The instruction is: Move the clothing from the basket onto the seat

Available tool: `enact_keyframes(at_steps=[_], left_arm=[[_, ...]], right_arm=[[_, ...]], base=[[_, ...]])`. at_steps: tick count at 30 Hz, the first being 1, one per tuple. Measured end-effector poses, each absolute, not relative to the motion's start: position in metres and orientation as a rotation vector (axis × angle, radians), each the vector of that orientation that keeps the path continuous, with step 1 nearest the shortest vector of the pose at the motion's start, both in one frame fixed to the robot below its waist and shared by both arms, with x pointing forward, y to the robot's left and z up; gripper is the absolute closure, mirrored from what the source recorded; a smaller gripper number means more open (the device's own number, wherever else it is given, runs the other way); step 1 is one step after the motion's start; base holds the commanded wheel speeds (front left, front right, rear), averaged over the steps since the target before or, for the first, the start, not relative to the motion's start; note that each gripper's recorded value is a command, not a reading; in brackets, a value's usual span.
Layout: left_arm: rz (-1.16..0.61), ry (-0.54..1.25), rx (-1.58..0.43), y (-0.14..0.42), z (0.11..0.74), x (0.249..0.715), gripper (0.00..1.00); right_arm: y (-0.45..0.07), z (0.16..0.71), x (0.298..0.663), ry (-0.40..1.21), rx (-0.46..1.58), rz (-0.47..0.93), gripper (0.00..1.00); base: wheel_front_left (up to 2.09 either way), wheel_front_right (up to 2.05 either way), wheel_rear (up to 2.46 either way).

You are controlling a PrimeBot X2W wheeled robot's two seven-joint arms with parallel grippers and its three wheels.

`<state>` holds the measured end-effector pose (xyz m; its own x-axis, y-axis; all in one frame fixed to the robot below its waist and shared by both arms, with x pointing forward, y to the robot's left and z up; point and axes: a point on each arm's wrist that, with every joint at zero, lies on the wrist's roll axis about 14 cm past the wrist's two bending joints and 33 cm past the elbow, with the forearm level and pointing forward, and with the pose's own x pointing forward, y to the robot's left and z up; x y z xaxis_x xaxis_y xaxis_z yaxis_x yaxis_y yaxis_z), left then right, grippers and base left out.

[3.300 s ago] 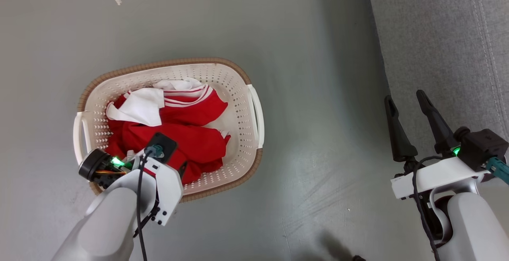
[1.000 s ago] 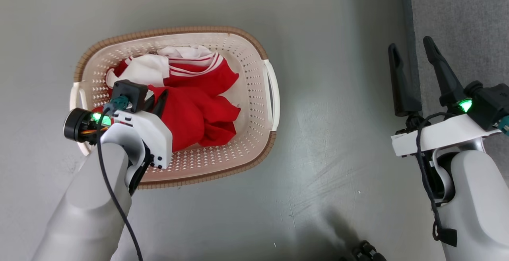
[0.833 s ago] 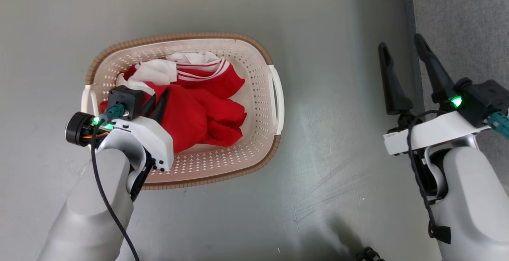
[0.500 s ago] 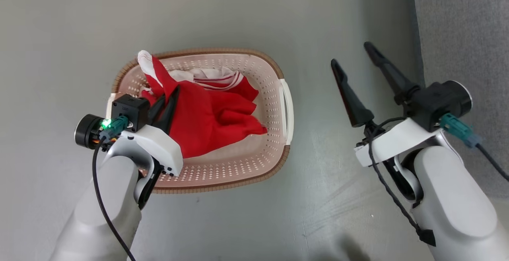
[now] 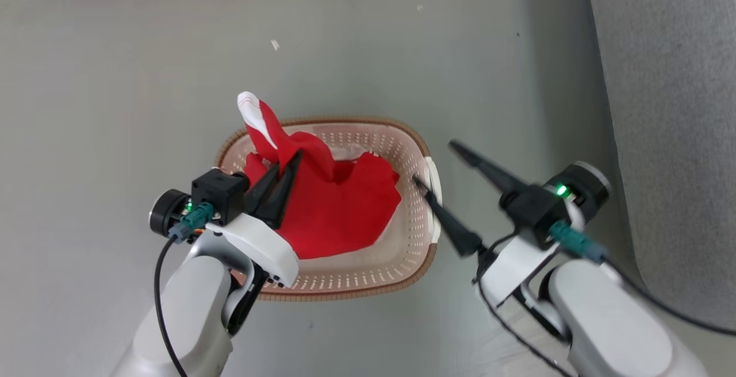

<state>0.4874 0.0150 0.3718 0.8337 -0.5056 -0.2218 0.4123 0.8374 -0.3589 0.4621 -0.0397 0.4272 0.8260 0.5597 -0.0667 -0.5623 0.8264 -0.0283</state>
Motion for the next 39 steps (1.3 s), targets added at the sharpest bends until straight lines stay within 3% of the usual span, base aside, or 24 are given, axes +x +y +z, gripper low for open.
enact_keyframes(at_steps=[9, 23, 38, 39], left_arm=[[-0.549, 0.212, -0.294, 0.008, 0.432, 0.471, 1.0], [-0.718, 0.061, -0.283, -0.027, 0.528, 0.431, 1.0], [-0.873, -0.065, -0.281, -0.05, 0.609, 0.382, 1.0], [-0.887, -0.066, -0.284, -0.052, 0.613, 0.378, 1.0]], right_arm=[[-0.004, 0.464, 0.433, -0.025, -0.059, 0.718, 0.0], [0.005, 0.513, 0.41, -0.136, -0.098, 0.759, 0.0], [0.002, 0.503, 0.383, -0.081, -0.093, 0.759, 0.0], [0.002, 0.502, 0.381, -0.078, -0.091, 0.76, 0.66]], base=[[0.0, 0.0, 0.0], [0.0, 0.0, 0.0], [0.0, 0.0, 0.0], [0.0, 0.0, 0.0]])
